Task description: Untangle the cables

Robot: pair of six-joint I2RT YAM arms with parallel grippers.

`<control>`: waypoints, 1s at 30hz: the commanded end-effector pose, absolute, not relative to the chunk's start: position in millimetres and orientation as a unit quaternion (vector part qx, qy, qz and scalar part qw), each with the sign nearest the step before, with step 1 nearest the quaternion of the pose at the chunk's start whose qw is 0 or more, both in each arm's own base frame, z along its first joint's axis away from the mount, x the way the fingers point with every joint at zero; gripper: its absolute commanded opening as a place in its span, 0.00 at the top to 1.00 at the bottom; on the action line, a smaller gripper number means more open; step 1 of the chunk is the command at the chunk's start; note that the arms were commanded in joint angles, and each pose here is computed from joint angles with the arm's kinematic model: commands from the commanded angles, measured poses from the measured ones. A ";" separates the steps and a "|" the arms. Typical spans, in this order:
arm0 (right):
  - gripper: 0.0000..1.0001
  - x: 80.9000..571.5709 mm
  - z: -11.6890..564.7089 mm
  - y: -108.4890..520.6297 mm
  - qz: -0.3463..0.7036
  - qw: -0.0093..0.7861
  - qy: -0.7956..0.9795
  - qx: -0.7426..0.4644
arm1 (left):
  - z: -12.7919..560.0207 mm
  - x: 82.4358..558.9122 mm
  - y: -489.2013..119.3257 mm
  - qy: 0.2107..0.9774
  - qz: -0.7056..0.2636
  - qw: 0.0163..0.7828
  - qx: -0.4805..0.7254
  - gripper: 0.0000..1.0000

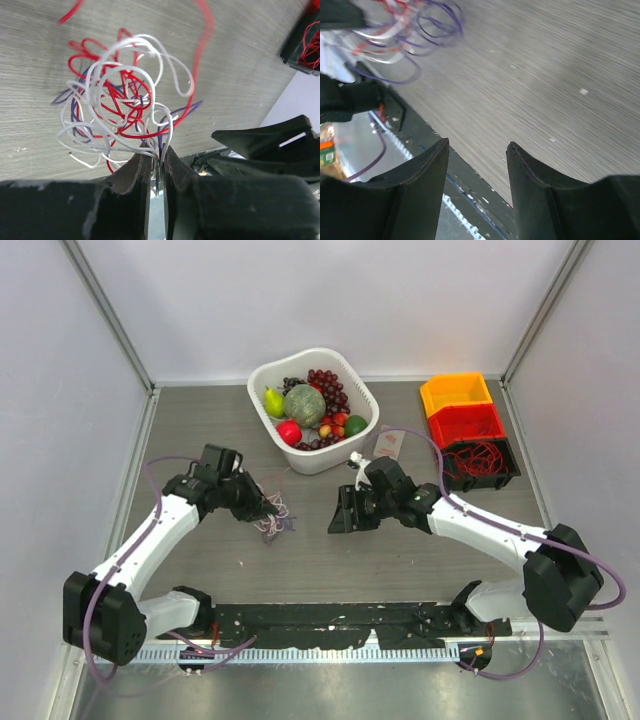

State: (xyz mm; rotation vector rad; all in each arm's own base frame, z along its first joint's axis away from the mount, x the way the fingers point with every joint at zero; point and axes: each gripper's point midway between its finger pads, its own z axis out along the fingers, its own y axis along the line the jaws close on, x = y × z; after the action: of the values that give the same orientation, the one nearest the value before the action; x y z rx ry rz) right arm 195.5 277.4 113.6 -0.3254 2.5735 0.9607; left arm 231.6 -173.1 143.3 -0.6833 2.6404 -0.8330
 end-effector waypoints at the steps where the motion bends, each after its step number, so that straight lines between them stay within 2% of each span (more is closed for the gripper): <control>1: 0.44 197.5 152.9 327.1 0.443 0.209 0.854 -0.174 | 131.8 217.0 -192.1 0.913 -0.337 0.088 -0.212 0.78; 2: 0.44 199.5 160.5 334.5 0.452 0.215 0.846 -0.182 | 132.1 216.3 -193.6 0.912 -0.344 0.088 -0.208 0.67; 3: 0.44 195.8 155.7 341.5 0.452 0.206 0.847 -0.190 | 131.9 215.7 -192.3 0.913 -0.341 0.092 -0.203 0.50; 5: 0.44 193.2 151.6 355.1 0.441 0.207 0.847 -0.213 | 140.3 216.4 -186.9 0.915 -0.336 0.119 -0.191 0.28; 7: 0.44 194.4 134.6 364.9 0.410 0.209 0.857 -0.231 | 147.8 217.0 -180.3 0.914 -0.331 0.145 -0.181 0.17; 8: 0.46 196.1 132.9 367.6 0.401 0.212 0.859 -0.239 | 151.8 217.3 -178.3 0.914 -0.332 0.156 -0.177 0.15; 14: 0.46 214.3 116.3 368.3 0.369 0.241 0.870 -0.222 | 152.1 210.8 -178.9 0.913 -0.342 0.148 -0.165 0.12; 22: 0.42 234.9 89.1 323.6 0.238 0.269 0.908 -0.216 | 132.9 209.0 -201.0 0.908 -0.383 0.092 -0.142 0.19; 30: 0.41 249.1 67.6 336.0 0.251 0.283 0.890 -0.254 | 91.6 215.6 -185.9 0.943 -0.285 0.077 -0.154 0.20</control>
State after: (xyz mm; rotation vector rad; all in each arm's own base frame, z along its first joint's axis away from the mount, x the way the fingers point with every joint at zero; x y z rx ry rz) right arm 231.0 320.9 68.1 -0.6138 2.4897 0.6568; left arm 203.3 -192.3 98.4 -0.4989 2.8319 -0.9661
